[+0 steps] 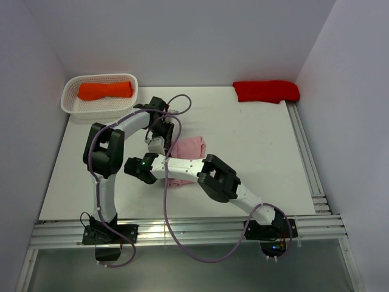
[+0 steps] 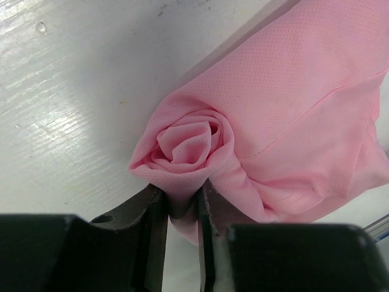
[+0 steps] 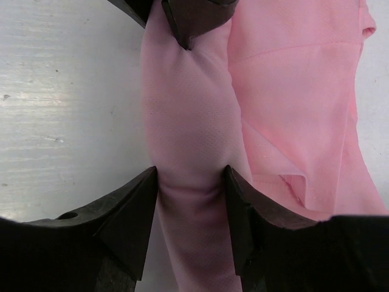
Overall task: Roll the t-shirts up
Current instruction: Roll the tshirt
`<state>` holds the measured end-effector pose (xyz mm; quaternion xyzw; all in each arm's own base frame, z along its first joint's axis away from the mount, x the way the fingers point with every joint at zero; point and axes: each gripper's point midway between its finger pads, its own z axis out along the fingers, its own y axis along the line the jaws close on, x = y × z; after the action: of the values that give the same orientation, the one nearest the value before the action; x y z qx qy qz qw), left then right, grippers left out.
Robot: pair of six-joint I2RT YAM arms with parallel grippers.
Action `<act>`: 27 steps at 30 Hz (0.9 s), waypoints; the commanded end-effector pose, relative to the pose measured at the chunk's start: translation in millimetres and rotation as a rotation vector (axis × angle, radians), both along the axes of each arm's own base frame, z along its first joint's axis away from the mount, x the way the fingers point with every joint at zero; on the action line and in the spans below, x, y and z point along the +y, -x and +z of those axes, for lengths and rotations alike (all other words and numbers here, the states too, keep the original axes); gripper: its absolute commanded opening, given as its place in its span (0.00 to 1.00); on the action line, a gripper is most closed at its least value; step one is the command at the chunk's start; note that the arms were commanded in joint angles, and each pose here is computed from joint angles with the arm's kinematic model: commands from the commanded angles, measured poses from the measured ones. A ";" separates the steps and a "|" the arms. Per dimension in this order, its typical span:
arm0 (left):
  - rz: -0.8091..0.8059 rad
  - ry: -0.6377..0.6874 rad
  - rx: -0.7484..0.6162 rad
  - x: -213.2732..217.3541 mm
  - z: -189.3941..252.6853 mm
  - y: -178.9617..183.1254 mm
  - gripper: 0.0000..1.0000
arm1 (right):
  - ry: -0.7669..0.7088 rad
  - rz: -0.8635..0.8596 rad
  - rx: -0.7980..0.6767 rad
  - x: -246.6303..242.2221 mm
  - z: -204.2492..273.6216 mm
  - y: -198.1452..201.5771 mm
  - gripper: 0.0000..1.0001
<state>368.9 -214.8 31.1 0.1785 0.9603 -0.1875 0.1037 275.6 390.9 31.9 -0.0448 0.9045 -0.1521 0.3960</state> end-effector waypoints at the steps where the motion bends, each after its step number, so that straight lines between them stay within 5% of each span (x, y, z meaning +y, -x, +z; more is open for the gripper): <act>1: -0.006 -0.100 -0.025 13.4 -24.8 -8.9 0.27 | 0.022 -0.030 0.056 -14.8 -15.2 11.7 0.54; 6: -0.044 -0.050 -0.041 4.5 -12.0 -9.7 0.50 | -0.051 -0.024 0.088 -12.1 -24.6 19.7 0.51; 10: -0.070 0.031 -0.071 -3.0 20.8 -20.0 0.63 | -0.228 0.006 0.108 -9.5 -18.1 24.9 0.38; 18: -0.142 0.268 -0.115 -2.7 88.8 -23.6 0.70 | -0.858 0.104 0.157 30.9 21.1 10.4 0.35; 27: -0.151 0.374 -0.070 19.6 66.7 7.8 0.71 | -1.322 0.098 0.239 40.3 38.3 3.6 0.35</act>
<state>375.8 -185.7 89.8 0.2050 0.9139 -0.3211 0.1401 280.4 403.1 42.8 0.1318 0.8855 0.3393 0.2887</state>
